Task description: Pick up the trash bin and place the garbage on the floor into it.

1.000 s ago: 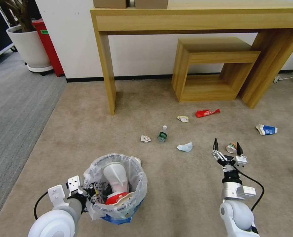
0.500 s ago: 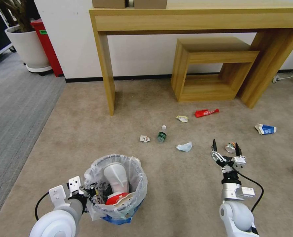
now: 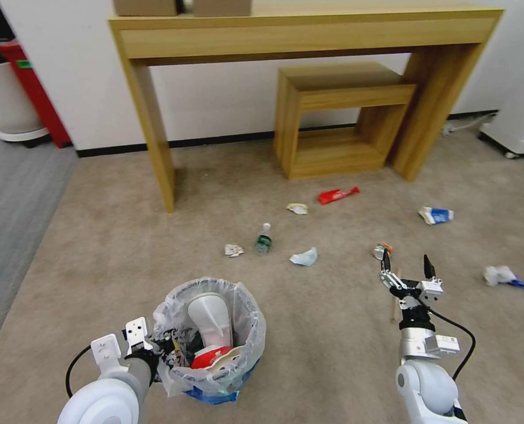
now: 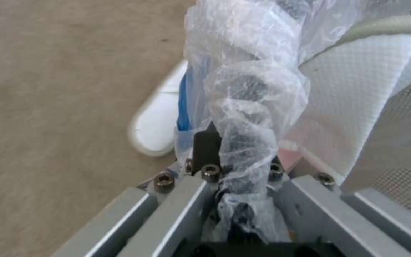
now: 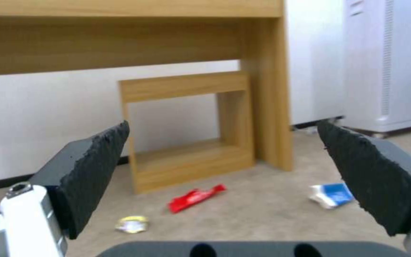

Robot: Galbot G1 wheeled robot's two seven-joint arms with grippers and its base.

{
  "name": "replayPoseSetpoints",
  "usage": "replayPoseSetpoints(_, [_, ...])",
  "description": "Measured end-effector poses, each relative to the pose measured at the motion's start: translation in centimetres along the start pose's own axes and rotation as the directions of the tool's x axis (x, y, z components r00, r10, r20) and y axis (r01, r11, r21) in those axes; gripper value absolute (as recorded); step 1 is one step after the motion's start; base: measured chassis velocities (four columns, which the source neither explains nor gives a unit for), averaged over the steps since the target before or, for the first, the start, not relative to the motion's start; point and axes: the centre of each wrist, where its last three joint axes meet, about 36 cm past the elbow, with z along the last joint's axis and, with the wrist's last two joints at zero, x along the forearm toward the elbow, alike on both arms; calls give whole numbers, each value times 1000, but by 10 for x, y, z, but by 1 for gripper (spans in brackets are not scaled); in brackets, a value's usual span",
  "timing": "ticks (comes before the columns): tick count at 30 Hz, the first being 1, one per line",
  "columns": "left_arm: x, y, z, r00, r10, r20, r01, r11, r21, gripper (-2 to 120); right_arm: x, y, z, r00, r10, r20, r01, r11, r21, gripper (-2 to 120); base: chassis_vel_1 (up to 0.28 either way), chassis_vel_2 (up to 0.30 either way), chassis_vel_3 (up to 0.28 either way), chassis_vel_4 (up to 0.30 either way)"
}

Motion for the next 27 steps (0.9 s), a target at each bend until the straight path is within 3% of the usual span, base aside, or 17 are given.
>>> replayPoseSetpoints(27, [7,-1,5,1000,-15,11,15,1000,-9,0,4,1,3,1000,-11,6,11,1000,29,100,-20,-21,-16,-16])
